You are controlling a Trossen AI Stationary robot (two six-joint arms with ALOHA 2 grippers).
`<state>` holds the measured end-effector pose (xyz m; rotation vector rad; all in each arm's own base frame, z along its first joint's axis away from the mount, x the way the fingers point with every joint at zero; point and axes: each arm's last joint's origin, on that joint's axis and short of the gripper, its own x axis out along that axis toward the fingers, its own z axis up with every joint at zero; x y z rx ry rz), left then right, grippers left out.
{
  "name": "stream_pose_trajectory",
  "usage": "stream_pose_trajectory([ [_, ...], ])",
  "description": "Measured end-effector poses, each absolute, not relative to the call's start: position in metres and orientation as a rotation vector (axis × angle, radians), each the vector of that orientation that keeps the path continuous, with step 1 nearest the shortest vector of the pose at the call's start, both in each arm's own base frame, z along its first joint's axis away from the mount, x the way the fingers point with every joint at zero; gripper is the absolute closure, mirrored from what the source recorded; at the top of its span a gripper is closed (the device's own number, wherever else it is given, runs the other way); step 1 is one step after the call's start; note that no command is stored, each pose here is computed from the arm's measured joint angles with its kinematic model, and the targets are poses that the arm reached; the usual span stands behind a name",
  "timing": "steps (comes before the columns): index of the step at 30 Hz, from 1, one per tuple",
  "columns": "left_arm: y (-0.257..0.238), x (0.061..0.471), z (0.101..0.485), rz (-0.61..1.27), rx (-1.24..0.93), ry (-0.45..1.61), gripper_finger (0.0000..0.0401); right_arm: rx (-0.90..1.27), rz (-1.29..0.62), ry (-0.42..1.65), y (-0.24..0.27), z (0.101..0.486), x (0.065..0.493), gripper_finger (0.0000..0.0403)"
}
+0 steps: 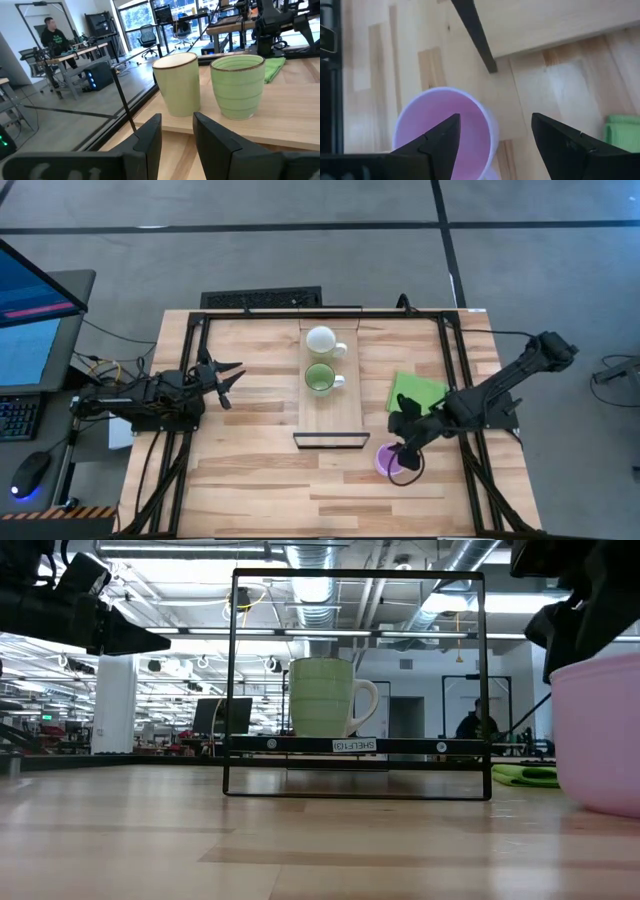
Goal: Stack small to large cups/mugs on shelf
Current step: Put the purple mug on the shelf
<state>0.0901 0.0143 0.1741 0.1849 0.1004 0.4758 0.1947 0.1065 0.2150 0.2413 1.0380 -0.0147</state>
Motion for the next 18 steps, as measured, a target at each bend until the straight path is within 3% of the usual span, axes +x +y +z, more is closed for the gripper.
stream_pose_trajectory([
  [18,0.014,0.09,0.174,0.474,0.182,0.101,0.0298,0.275,-0.058,1.114,0.118,0.203,0.192,0.0135],
])
